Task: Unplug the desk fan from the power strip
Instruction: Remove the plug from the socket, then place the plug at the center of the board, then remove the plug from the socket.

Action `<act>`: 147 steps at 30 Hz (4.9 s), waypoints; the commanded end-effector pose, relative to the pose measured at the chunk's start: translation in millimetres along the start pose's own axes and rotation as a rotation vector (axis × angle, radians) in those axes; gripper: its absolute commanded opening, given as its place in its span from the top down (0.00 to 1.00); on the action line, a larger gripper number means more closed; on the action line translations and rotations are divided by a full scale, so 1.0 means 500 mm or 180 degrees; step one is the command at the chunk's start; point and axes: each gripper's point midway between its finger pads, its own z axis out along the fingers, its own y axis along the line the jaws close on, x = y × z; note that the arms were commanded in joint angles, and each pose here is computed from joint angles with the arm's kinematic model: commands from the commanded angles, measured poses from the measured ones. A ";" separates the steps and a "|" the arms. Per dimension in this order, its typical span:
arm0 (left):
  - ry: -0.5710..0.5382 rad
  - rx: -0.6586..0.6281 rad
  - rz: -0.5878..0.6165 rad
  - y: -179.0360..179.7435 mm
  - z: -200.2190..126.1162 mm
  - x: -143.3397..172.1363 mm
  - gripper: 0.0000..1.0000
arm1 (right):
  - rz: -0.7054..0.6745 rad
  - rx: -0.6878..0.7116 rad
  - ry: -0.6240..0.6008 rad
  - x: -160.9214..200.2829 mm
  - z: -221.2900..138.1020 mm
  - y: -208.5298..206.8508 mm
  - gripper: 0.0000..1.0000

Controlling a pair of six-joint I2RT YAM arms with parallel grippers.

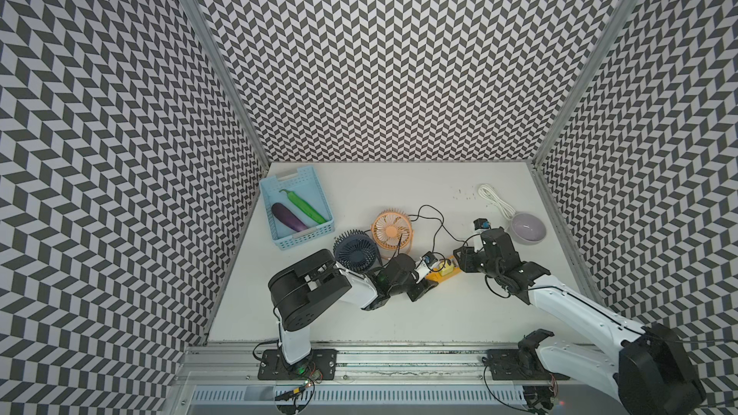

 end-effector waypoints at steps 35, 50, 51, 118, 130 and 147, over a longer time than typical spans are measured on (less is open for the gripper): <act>0.0158 -0.0065 -0.0075 0.011 0.017 0.024 0.82 | -0.0435 -0.0221 -0.0352 -0.040 -0.026 0.117 0.78; 0.0175 -0.0064 -0.0079 0.011 0.018 0.026 0.82 | -0.0009 -0.0201 -0.0322 -0.059 -0.024 0.058 0.80; 0.0184 -0.0063 -0.0080 0.011 0.018 0.028 0.82 | -0.0058 -0.0165 -0.0340 -0.059 -0.023 0.064 0.80; 0.0295 -0.0139 -0.0057 0.009 0.019 0.041 0.82 | 0.1279 -0.0798 -0.0264 -0.182 0.134 -0.036 0.39; 0.0317 -0.0148 -0.0056 0.010 0.023 0.043 0.82 | 0.1098 -0.0529 -0.0529 -0.215 0.033 -0.042 0.15; 0.0335 -0.0154 -0.0072 0.011 0.024 0.042 0.81 | 0.0730 -0.0548 -0.0621 -0.093 -0.089 -0.039 0.16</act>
